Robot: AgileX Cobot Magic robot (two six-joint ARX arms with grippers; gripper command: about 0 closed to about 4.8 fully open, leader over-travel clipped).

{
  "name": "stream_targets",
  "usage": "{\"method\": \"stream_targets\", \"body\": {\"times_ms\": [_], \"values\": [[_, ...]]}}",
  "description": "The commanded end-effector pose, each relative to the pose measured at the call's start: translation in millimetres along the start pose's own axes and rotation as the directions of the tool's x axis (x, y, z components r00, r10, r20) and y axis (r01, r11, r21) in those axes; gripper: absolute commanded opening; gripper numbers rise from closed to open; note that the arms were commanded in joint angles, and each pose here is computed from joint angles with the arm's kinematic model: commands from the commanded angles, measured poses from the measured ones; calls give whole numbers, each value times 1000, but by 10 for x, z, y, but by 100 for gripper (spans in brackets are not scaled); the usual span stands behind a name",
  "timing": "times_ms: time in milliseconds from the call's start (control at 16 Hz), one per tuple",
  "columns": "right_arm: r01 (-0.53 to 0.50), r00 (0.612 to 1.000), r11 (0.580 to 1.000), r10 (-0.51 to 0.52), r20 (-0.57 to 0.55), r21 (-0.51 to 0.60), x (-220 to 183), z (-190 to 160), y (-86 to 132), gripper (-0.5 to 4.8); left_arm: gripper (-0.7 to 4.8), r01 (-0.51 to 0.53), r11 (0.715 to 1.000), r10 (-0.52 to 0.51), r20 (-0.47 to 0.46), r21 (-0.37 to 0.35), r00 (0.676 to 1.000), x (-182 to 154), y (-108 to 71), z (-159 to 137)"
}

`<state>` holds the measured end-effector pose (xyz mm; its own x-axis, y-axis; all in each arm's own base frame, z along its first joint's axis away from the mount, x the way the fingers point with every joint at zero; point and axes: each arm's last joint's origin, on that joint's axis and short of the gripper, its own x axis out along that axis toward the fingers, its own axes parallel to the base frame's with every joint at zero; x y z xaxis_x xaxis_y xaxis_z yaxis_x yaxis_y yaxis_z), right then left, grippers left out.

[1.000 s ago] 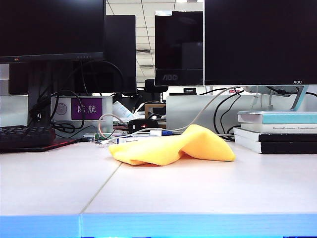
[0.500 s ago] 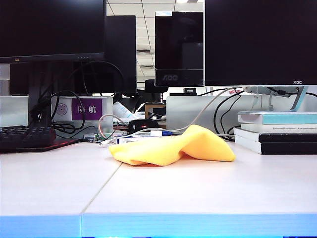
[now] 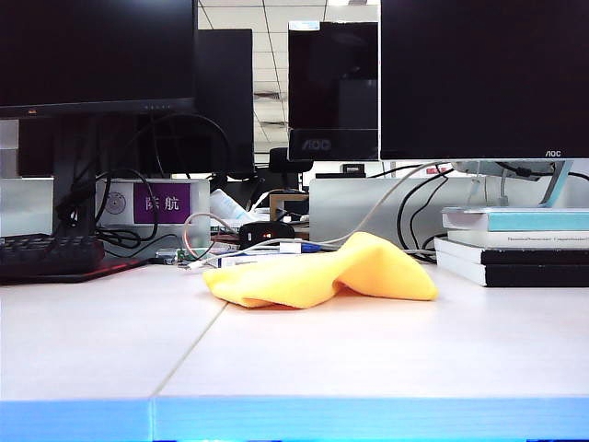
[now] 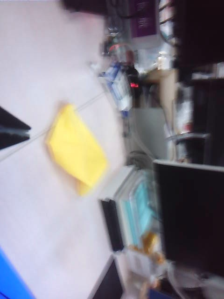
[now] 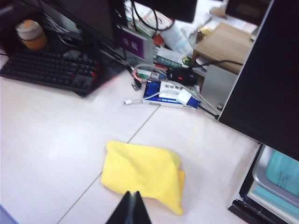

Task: Wipe the table from back to front using the rag.

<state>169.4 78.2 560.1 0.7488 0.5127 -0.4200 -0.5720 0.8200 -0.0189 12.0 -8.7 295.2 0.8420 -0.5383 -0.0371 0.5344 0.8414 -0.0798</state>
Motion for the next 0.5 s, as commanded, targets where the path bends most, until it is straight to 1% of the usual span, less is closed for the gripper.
{"method": "stream_targets", "body": {"times_ms": [62,125,187,250,312,375,437,500], "values": [[-6,1000,1000,6,13,-5,-46,-12,12,-6,-6,-17,1000,17,0,-15,1000,386,51,-287],[-8,1000,1000,8,1,-3,-58,-41,18,-6,-6,-23,1000,24,3,-17,1000,505,68,-389],[-11,1000,1000,11,-13,0,-41,-66,17,-6,-6,-53,998,53,7,-17,999,577,88,-481],[-15,999,1000,15,-31,3,-20,-100,18,-5,-6,-98,995,98,13,-18,995,657,114,-586],[-23,997,1000,24,-71,10,25,-187,20,-5,-6,-153,988,153,2,-18,988,763,154,-806],[-46,996,999,47,-79,13,56,-218,24,-6,-6,-172,985,172,-6,-17,985,793,167,-889],[-106,991,994,107,-78,20,101,-273,39,-6,-6,-171,985,170,-25,-20,985,834,179,-1020],[-141,987,990,142,-73,23,145,-330,47,-6,-6,-175,984,173,-52,-31,984,857,189,-1123]]}}
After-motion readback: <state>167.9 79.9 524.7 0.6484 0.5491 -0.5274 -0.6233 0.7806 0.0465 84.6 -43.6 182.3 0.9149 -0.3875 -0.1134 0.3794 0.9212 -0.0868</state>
